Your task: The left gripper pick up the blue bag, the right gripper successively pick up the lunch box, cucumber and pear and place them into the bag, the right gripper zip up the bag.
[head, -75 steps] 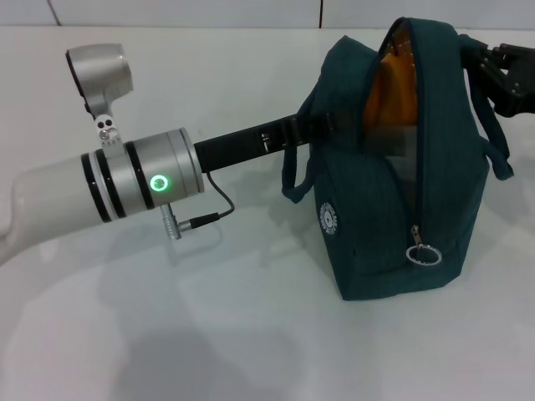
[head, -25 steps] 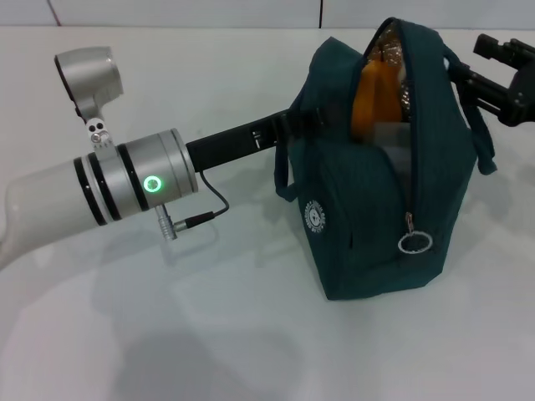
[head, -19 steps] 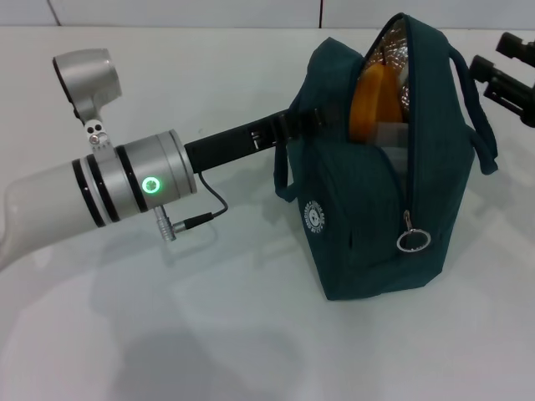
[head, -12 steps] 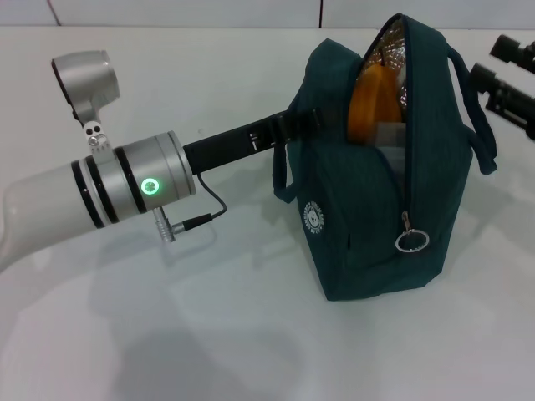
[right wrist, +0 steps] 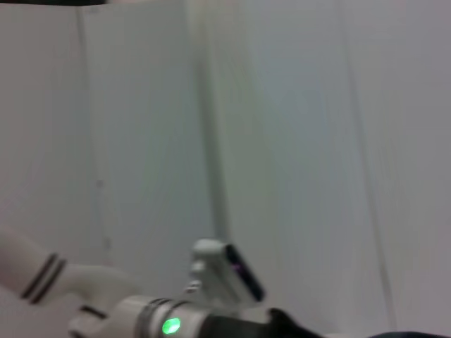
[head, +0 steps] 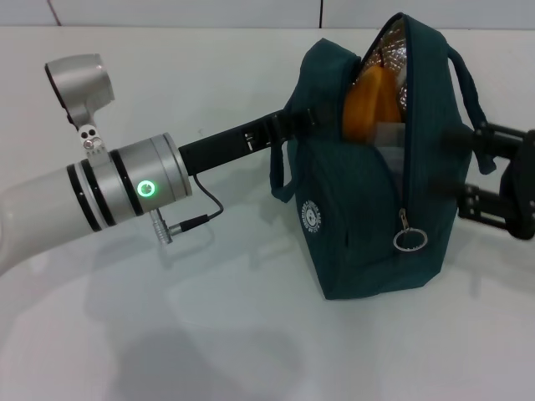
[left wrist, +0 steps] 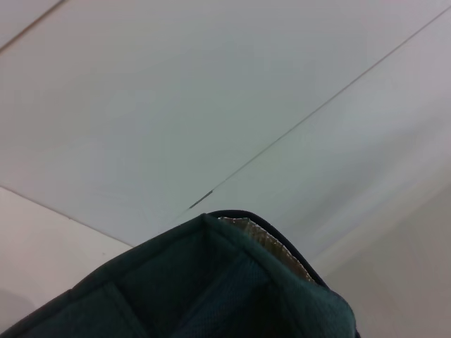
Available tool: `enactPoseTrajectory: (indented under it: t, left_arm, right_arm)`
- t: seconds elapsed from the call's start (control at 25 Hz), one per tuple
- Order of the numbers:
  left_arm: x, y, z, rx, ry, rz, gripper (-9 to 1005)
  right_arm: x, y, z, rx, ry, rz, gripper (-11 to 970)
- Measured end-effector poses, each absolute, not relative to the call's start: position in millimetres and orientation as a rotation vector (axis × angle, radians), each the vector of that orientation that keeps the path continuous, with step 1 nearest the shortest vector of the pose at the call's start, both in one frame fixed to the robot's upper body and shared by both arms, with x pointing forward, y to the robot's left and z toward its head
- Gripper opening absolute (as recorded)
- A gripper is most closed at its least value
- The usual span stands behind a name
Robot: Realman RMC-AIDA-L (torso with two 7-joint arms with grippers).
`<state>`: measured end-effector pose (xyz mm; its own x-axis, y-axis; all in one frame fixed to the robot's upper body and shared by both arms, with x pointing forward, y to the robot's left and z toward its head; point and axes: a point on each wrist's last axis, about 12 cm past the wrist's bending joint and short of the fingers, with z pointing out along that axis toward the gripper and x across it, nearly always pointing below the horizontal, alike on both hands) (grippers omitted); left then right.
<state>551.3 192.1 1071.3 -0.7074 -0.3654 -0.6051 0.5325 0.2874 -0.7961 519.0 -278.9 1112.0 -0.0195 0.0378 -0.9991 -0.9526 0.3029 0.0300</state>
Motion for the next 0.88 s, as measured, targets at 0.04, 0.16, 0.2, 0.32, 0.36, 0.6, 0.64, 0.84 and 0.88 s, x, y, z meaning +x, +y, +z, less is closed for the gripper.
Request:
enactPoseTrajectory:
  t: [0.04, 0.16, 0.2, 0.32, 0.36, 0.6, 0.64, 0.84, 0.88]
  left_arm:
    - [551.3, 192.1, 1071.3, 0.151, 1.809, -1.518, 55]
    - [551.2, 192.2, 1071.2, 0.15, 1.809, -1.518, 55]
    - [551.0, 192.4, 1071.0, 0.149, 1.809, -1.518, 55]
    - [550.1, 193.3, 1070.1, 0.144, 1.811, -1.517, 55]
    - [550.0, 193.4, 1070.0, 0.143, 1.81, -1.517, 55]
    - [550.3, 194.2, 1070.3, 0.141, 1.809, -1.515, 55]
    - [550.3, 194.2, 1070.3, 0.141, 1.809, -1.515, 55]
    - [550.2, 194.4, 1070.7, 0.141, 1.807, -1.519, 55]
    - [550.2, 194.4, 1070.8, 0.141, 1.806, -1.52, 55]
  right_arm:
    - [517.0, -279.6, 1112.9, -0.963, 1.325, 1.027, 602]
    - [510.9, -283.6, 1116.1, -1.014, 1.302, 1.064, 602]
    - [508.8, -284.8, 1116.2, -1.03, 1.3, 1.076, 603]
    - [501.6, -291.6, 1115.6, -1.098, 1.313, 1.108, 603]
    - [499.2, -294.0, 1114.2, -1.12, 1.327, 1.119, 603]
    - [491.8, -306.6, 1106.1, -1.161, 1.46, 1.159, 603]
    - [491.9, -307.8, 1105.3, -1.161, 1.478, 1.159, 602]
    - [495.1, -309.2, 1102.2, -1.142, 1.52, 1.131, 602]
    - [496.0, -309.2, 1101.5, -1.136, 1.528, 1.124, 601]
